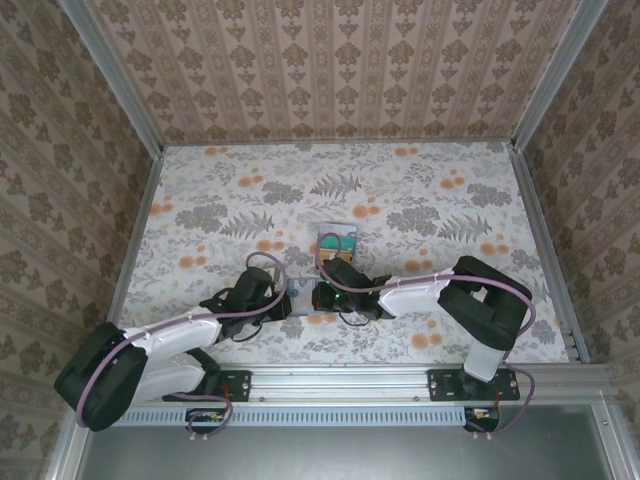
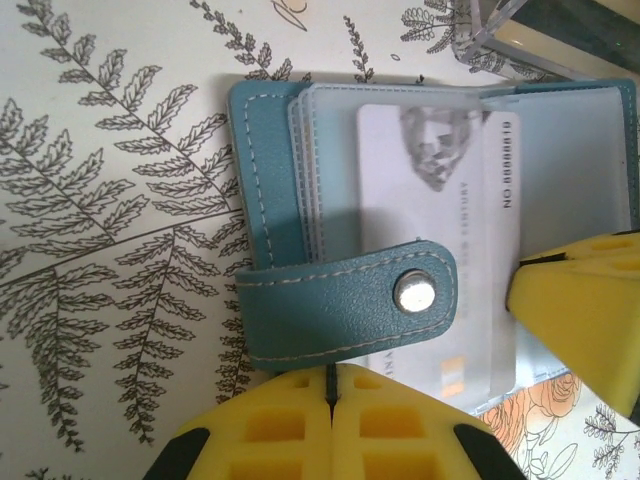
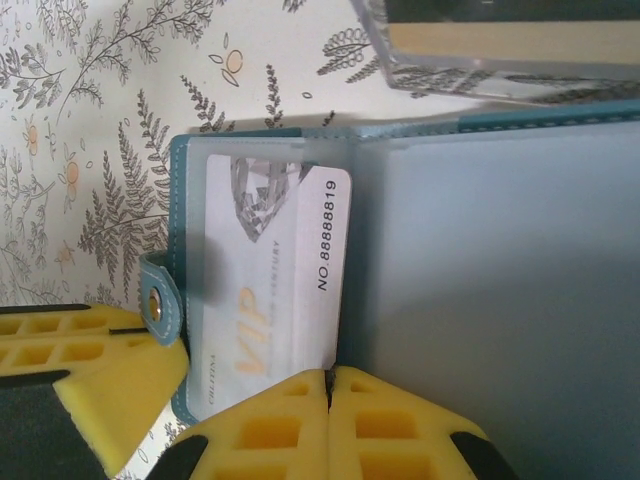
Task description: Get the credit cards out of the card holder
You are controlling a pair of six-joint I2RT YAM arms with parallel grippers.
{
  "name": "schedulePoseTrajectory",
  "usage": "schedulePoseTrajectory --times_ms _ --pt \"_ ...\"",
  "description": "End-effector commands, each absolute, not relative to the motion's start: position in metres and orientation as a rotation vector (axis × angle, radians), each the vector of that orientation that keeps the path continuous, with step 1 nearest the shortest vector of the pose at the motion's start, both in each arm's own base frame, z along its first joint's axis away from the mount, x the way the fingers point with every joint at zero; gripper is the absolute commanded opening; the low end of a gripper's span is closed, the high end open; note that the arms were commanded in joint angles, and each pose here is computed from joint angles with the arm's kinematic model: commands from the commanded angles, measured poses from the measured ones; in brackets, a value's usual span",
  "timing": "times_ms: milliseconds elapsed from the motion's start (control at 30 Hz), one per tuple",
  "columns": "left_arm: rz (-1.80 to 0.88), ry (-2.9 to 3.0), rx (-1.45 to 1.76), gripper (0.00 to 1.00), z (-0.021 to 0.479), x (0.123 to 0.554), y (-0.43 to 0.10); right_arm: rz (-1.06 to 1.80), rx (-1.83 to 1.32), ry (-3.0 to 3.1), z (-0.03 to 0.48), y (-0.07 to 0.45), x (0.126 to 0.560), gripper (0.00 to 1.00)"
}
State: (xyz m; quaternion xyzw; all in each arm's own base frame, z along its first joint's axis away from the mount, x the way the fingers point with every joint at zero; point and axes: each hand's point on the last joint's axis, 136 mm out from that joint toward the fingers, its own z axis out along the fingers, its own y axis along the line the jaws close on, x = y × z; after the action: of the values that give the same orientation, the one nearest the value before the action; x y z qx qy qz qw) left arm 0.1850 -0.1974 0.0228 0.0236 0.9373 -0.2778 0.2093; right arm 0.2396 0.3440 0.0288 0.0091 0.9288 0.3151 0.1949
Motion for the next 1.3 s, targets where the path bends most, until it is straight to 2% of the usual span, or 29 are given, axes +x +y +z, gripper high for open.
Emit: schedulePoseTrajectory --times_ms 0,567,833,867,967,1033,1133,1233,1267 --pt "-0.693 2.668 0.028 0.00 0.008 0.175 -0.182 0.842 0.088 2.591 0.029 0.327 0.242 0.00" --pt "-0.705 2.662 0.038 0.00 0.012 0.175 -0.183 0.776 0.092 2.543 0.050 0.274 0.236 0.00" --pt "-0.755 2.624 0.077 0.00 0.024 0.177 -0.190 0.742 -0.161 2.421 0.106 0.263 0.231 0.00" --pt "-0.773 2.612 0.084 0.03 0.027 0.177 -0.192 0.719 -0.220 2.399 0.116 0.262 0.231 0.00" --pt "-0.804 2.575 0.103 0.29 0.039 0.178 -0.196 0.615 -0.378 2.334 0.143 0.256 0.235 0.00" --pt "-0.817 2.552 0.116 0.38 0.047 0.179 -0.197 0.542 -0.492 2.280 0.158 0.254 0.238 0.00" --pt "-0.844 2.516 0.131 0.58 0.059 0.178 -0.198 0.454 -0.709 2.152 0.179 0.259 0.243 0.00" --pt "-0.869 2.481 0.141 0.68 0.070 0.177 -0.198 0.352 -0.939 2.007 0.194 0.266 0.247 0.00" --pt "-0.876 2.471 0.144 0.78 0.073 0.177 -0.198 0.312 -0.994 1.974 0.198 0.267 0.250 0.00"
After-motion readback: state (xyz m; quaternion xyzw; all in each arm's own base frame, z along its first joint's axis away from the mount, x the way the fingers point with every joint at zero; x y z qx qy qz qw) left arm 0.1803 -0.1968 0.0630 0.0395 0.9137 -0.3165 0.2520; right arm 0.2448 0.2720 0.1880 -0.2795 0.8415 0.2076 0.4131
